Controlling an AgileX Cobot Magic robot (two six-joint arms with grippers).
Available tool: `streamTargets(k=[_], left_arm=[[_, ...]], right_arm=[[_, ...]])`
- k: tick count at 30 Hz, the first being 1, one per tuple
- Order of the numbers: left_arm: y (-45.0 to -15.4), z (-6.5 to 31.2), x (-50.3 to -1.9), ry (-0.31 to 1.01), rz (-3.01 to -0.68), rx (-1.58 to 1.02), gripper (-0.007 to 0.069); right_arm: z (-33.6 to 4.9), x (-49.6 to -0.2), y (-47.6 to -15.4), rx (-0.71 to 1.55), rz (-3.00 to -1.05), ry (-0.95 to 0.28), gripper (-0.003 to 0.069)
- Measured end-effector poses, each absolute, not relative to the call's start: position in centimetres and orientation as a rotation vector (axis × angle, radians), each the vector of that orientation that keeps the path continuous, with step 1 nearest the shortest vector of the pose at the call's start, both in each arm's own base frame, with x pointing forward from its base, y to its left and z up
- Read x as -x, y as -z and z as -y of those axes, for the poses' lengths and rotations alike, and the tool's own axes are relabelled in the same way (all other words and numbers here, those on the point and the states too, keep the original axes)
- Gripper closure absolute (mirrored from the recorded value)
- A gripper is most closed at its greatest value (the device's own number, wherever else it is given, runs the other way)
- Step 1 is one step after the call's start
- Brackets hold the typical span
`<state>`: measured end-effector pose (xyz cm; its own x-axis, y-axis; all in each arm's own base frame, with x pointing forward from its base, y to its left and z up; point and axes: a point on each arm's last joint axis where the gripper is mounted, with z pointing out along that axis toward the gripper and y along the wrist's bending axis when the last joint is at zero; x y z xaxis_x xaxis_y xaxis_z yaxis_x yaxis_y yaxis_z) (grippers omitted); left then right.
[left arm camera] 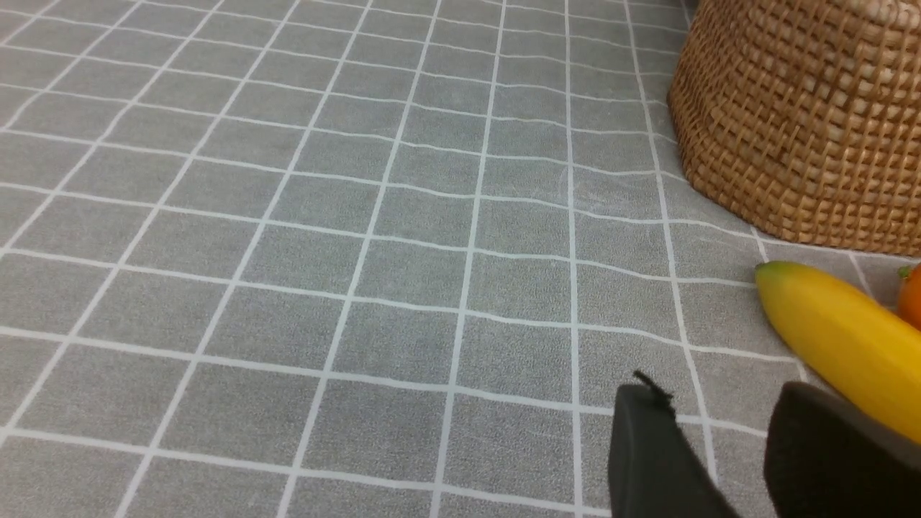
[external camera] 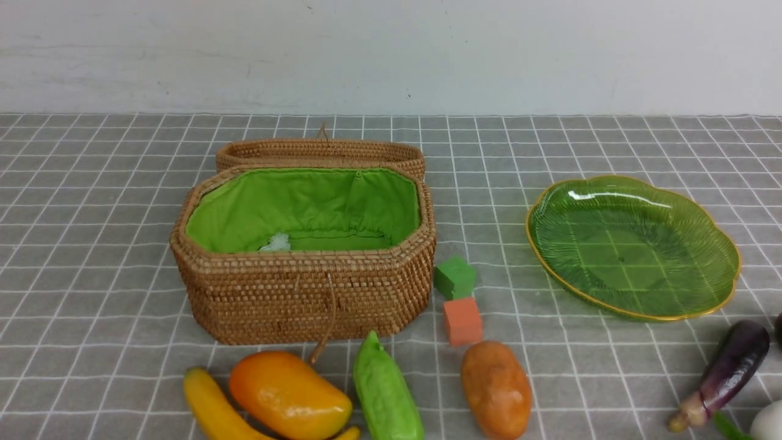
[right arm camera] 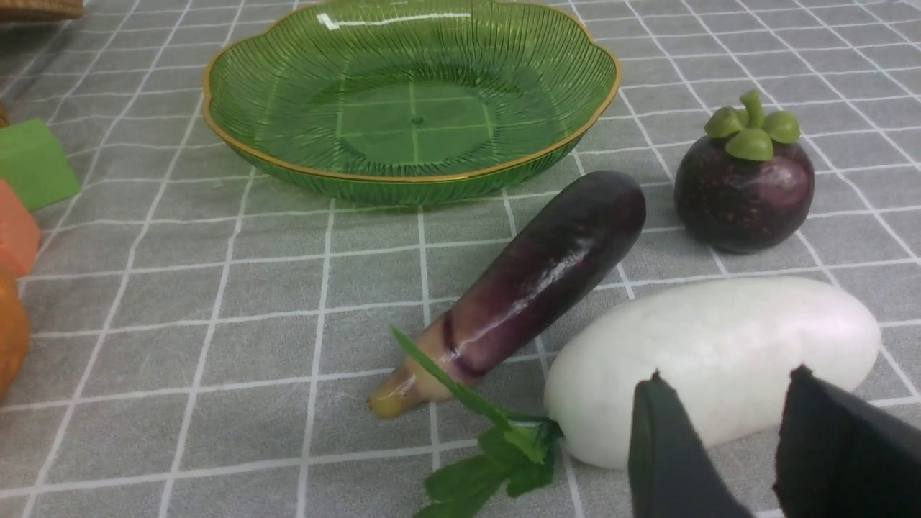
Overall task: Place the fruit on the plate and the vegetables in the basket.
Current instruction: Use the left arm to grab a banana and put it into the right plate
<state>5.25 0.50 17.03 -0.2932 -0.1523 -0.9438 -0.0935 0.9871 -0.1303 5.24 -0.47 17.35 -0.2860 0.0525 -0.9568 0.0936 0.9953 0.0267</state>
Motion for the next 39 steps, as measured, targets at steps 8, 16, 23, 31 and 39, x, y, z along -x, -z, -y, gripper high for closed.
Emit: streamTargets(k=[8,16,23,31,39], left_arm=[[-17.0,-0.5,-5.3,0.058,-1.871,0.178,0.0386],[-17.0,-0.5,-5.3,0.058,-1.871,0.178,0.0386],[-18.3,-0.1,-5.6,0.227,-1.717,0.270,0.0386],[-22.8,0.1,-5.2,0.378,-1.233,0.253,0.0386],[-32.9,0.0,-2.8,0.388,-1.035,0.211,0.0386]], right_arm=[[0.5,-5.2,-17.4,-0.106,-1.862,0.040,0.0419],[0.5,-5.2,-17.4,-0.106,-1.862,0.040,0.0419],[0.5,-5.2,-17.4,-0.106,-1.862,0.040,0.0419],[0.5,-5.2,-17.4,-0.106,-1.862,0.040,0.0419],[0.5,-5.2,-17.4,-0.106,-1.862,0.040,0.0419]])
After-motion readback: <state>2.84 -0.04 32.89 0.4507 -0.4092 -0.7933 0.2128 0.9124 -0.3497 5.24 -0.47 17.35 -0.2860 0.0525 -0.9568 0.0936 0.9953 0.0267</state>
